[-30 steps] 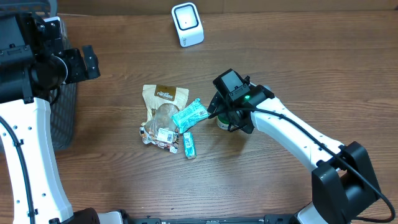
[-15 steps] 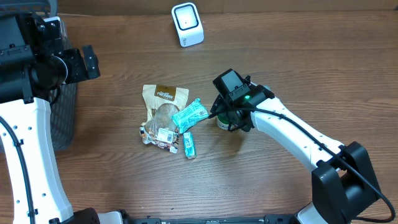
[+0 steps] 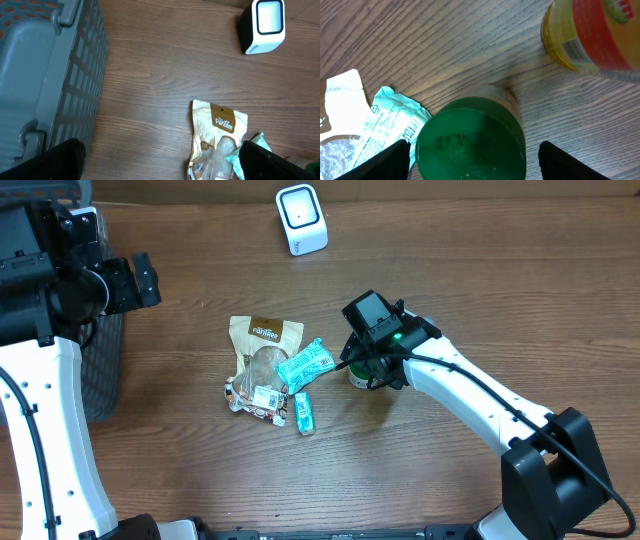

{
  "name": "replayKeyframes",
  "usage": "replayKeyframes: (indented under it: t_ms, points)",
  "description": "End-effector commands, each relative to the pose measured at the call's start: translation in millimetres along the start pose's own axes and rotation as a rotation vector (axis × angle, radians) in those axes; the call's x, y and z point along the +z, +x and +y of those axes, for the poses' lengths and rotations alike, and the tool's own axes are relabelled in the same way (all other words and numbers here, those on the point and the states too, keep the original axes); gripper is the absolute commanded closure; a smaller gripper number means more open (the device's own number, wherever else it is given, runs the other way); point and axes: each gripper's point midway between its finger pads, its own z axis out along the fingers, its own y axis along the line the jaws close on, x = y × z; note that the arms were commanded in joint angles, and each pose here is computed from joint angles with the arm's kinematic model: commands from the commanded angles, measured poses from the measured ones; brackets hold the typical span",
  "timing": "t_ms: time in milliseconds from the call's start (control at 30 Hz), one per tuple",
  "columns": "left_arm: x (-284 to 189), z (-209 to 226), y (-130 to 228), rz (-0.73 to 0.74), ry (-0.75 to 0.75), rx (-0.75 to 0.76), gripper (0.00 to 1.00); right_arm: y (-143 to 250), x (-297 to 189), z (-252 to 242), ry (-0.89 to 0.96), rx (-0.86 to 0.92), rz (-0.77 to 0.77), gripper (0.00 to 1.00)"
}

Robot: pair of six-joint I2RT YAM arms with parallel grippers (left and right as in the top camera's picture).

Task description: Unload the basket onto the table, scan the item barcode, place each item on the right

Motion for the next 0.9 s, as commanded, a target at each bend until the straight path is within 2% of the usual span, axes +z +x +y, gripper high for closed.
replayKeyframes:
  t_ms: [0, 533, 867]
  points:
    - [-1.8, -0.7, -3.6, -0.011, 0.0, -0.003, 0.0, -5.3, -0.5, -3.4, 0.016, -0.004, -0.035, 0.21]
    - [-1.8, -0.7, -3.6, -0.011, 0.0, -0.003, 0.0, -5.1, 3.9, -2.4, 0.003, -0.002, -0.042, 0.2]
    - [-1.8, -0.7, -3.6, -0.011, 0.0, -0.003, 0.0, 10.7, 5.9, 0.0, 0.007, -0.065, -0.027, 0.21]
